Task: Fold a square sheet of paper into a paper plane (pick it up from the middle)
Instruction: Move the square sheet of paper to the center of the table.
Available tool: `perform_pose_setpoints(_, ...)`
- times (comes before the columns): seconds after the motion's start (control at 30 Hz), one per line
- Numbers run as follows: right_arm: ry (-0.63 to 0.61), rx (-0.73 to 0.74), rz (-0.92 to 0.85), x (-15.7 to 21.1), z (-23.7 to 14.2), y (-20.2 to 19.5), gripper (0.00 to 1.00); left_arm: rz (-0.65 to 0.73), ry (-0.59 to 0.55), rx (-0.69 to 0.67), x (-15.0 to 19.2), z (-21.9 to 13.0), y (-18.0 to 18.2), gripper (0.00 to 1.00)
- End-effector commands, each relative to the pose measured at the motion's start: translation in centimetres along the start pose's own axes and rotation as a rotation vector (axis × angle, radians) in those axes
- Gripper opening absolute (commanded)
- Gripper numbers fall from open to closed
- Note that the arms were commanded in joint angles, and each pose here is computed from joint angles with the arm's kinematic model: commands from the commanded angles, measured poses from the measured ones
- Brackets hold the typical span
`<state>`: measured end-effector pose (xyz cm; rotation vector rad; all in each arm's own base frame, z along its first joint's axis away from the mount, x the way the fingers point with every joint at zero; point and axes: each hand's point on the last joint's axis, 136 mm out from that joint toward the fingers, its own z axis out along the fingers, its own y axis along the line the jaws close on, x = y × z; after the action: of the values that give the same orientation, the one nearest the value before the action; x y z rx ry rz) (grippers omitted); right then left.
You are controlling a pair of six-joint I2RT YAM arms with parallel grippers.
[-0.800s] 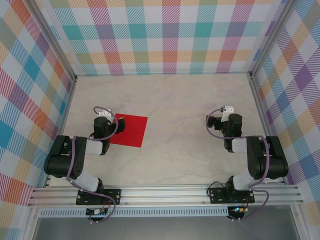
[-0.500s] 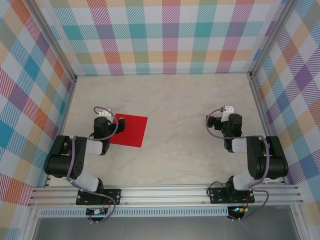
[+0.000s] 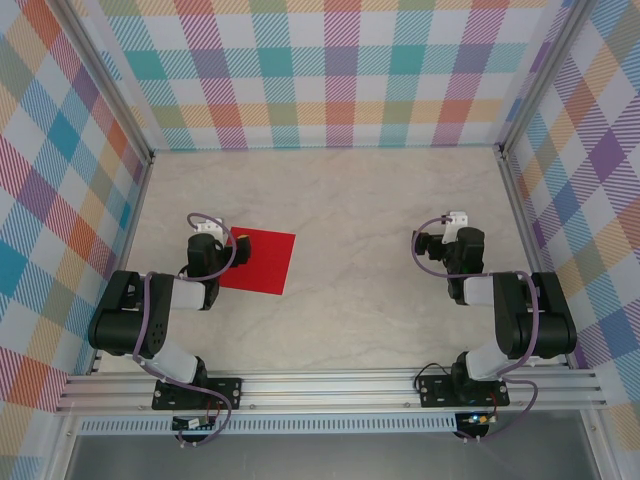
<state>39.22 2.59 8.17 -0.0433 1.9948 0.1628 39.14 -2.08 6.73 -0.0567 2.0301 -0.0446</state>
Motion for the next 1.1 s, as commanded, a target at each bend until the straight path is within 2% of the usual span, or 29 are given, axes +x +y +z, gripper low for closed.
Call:
perform_pose_setpoints(0.0, -0.023, -0.013, -0.008, -1.0, 0.1, 0.1, 1.0, 0.006, -0.035, 0.005, -1.3, 0.2, 0.2, 1.0)
perform_pose_setpoints(0.7, -0.03, -0.034, -0.017, -1.1, -0.1, 0.5, 1.0, 0.005, -0.041, 0.005, -1.5, 0.1, 0.2, 1.0)
perform_pose_setpoints(0.9, -0.063, -0.042, -0.027, -2.3, -1.5, 0.9, 1.0, 0.028, -0.079, 0.062, -2.1, -1.1, -0.7, 1.0)
perform_pose_setpoints(1.0, 0.033, 0.0, 0.037, -2.9, -3.0, 0.5, 1.0, 0.0, -0.069, 0.036, -3.0, -2.4, -0.3, 1.0)
perform_pose_setpoints(1.07, 0.048, -0.018, 0.052, -3.2, -4.2, 1.0, 1.0, -0.01, -0.058, 0.058, -4.0, -3.2, -0.7, 1.0)
